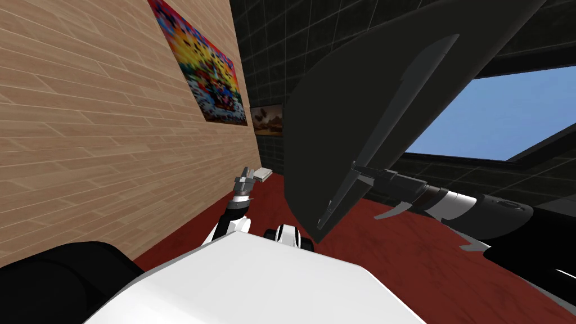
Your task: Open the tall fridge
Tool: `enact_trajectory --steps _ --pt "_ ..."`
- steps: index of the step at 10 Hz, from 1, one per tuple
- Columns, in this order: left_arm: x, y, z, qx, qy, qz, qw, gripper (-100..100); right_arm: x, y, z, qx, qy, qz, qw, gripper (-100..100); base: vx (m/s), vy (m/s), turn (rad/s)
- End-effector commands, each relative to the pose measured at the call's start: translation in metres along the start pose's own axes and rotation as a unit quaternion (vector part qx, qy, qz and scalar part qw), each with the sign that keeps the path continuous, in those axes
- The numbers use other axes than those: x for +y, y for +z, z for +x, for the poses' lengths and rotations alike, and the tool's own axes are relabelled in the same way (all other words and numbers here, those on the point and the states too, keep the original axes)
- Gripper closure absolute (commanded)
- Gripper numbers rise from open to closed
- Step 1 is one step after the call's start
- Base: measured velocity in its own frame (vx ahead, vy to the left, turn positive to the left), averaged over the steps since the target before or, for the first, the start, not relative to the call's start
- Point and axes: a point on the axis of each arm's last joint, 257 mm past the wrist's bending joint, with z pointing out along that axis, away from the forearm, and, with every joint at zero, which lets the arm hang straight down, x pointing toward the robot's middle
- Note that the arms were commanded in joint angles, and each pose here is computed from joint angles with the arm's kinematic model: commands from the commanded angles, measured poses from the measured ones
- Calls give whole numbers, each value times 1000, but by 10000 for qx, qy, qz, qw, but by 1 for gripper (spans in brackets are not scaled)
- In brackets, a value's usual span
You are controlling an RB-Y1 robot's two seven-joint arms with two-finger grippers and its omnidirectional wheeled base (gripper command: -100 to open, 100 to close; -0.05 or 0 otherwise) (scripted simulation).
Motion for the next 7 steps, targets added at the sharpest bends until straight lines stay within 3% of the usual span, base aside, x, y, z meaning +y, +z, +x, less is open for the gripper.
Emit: enact_trajectory --steps 1,5,7 --pt "0 0 0 0 0 0 10000 0 8 -6 12 198 33 -114 9997 100 -133 314 -161" --pt "0 0 0 0 1 -1 10000 0 21 -15 27 439 57 -330 9985 100 -88 299 -138" --pt "0 0 0 1 2 0 10000 0 28 -16 26 425 72 -428 9982 100 -46 172 -86"
